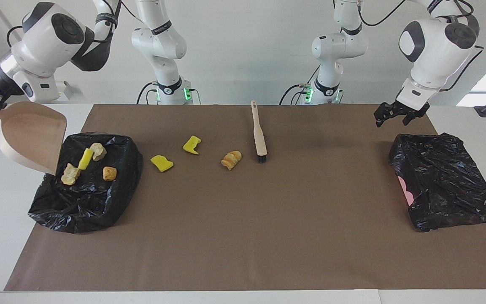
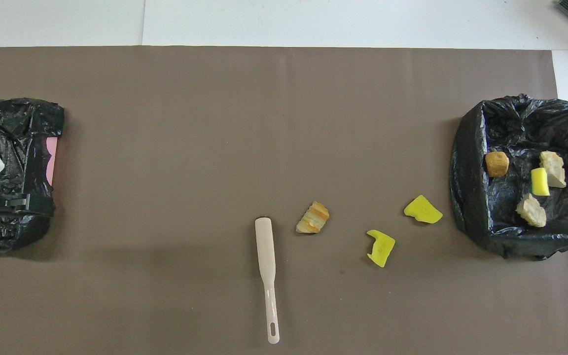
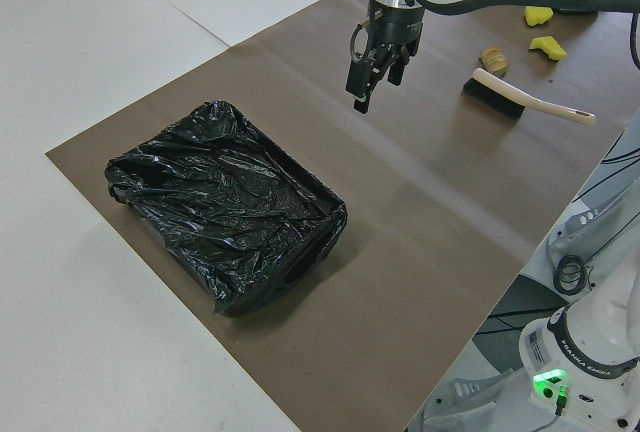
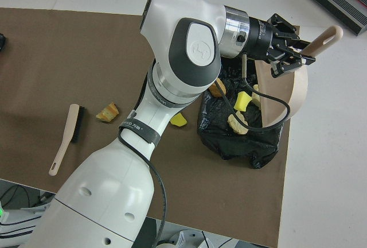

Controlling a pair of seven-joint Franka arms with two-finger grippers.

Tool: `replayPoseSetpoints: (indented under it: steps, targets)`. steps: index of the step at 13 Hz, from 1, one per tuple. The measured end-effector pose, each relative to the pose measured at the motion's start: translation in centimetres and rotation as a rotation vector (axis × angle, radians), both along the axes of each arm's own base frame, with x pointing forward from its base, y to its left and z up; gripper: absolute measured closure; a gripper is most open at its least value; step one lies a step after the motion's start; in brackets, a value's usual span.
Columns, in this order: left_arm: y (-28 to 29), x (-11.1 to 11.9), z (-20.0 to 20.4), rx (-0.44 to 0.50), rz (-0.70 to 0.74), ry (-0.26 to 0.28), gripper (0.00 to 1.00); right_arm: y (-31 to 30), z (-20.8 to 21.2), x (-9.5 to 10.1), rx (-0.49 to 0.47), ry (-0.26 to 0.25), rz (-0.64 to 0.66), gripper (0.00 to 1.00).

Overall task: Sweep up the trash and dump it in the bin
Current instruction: 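Tip the dustpan into the bin while the left gripper sets the brush down, then bring the empty dustpan back to the table center with the right gripper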

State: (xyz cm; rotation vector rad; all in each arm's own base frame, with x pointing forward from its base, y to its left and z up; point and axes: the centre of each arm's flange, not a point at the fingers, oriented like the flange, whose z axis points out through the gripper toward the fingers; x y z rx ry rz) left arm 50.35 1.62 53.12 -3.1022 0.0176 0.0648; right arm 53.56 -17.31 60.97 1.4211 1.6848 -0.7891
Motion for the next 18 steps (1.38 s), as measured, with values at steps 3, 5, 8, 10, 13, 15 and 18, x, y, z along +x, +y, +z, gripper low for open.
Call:
replayPoseSetpoints:
  steps: [3,5,8,10,13,15,18]
  targets:
    - [-1.5,1.1,4.3,0.003,-0.025,-0.019,0.0,-0.2,-0.2,-0.2,0.042,-0.008,-0.018,0.67]
    - [-2.2,1.0,8.4,0.005,-0.037,-0.041,0.0,0.0,-0.9,-0.4,0.124,-0.015,-0.049,0.67]
    - [-4.7,0.5,12.6,0.01,-0.079,-0.085,0.0,0.5,-2.0,-0.7,0.286,-0.029,-0.106,0.67]
    - [-5.6,0.4,13.5,0.011,-0.094,-0.099,0.0,1.2,-2.9,-0.8,0.432,-0.044,-0.149,0.67]
    - [-6.0,0.2,13.2,0.009,-0.096,-0.079,0.0,2.7,-4.2,-1.0,0.599,-0.057,-0.221,0.67]
    - [-5.9,0.2,13.0,-0.006,-0.084,-0.073,0.0,4.8,-5.4,-1.1,0.659,-0.103,-0.349,0.67]
    - [-5.8,0.3,12.5,-0.01,-0.049,-0.064,0.0,8.8,-7.2,-1.1,0.723,-0.228,-0.578,0.67]
